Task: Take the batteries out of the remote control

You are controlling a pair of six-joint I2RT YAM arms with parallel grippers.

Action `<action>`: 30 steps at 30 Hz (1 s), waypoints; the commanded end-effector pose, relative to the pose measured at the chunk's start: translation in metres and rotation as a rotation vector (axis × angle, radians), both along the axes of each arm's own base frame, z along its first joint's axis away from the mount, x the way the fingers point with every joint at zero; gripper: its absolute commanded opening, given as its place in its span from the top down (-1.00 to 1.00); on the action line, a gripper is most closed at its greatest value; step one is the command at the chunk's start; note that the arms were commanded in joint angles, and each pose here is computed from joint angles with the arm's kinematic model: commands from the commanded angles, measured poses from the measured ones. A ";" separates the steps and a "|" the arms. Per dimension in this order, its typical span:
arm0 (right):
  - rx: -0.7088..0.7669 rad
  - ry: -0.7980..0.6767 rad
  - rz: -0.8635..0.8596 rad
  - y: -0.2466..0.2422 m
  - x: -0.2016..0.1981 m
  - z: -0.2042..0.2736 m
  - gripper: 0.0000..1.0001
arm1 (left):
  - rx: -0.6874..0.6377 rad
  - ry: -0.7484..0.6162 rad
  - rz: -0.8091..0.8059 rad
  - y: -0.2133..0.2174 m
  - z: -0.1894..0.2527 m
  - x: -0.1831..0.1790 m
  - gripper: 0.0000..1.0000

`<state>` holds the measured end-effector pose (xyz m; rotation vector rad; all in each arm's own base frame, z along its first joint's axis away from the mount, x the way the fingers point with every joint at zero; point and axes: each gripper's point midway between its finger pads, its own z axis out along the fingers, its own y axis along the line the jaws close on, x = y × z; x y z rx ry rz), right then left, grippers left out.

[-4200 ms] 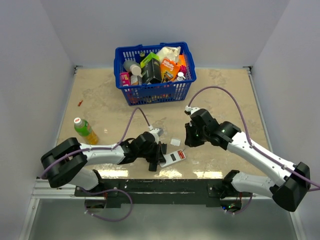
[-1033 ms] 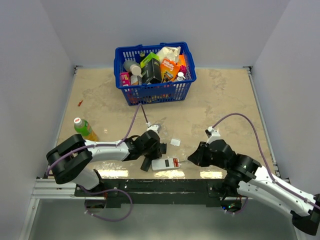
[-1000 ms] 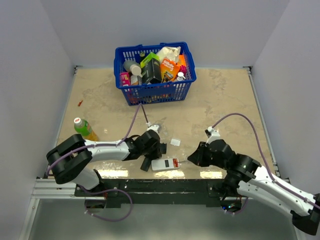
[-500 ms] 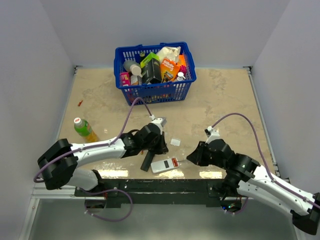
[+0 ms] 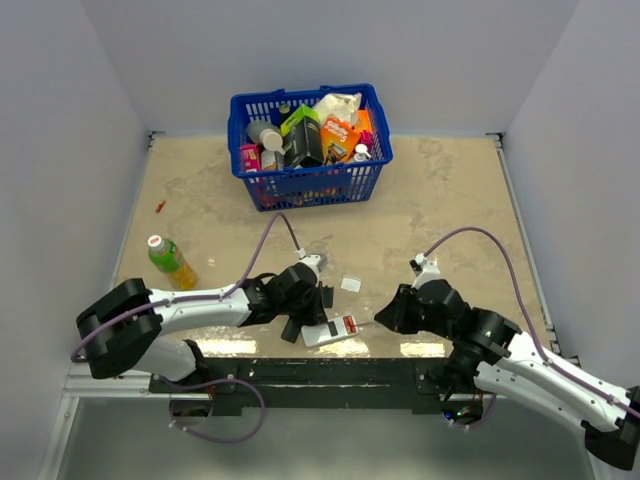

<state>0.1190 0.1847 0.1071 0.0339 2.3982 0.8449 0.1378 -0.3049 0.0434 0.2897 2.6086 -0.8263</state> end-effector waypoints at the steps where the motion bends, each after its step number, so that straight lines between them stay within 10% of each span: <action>1: 0.013 -0.003 -0.005 0.003 0.001 0.001 1.00 | 0.009 -0.009 0.016 0.002 -0.009 0.001 0.91; 30: 0.140 0.056 -0.164 -0.018 -0.008 -0.020 1.00 | 0.102 0.039 0.018 0.014 -0.046 -0.009 0.98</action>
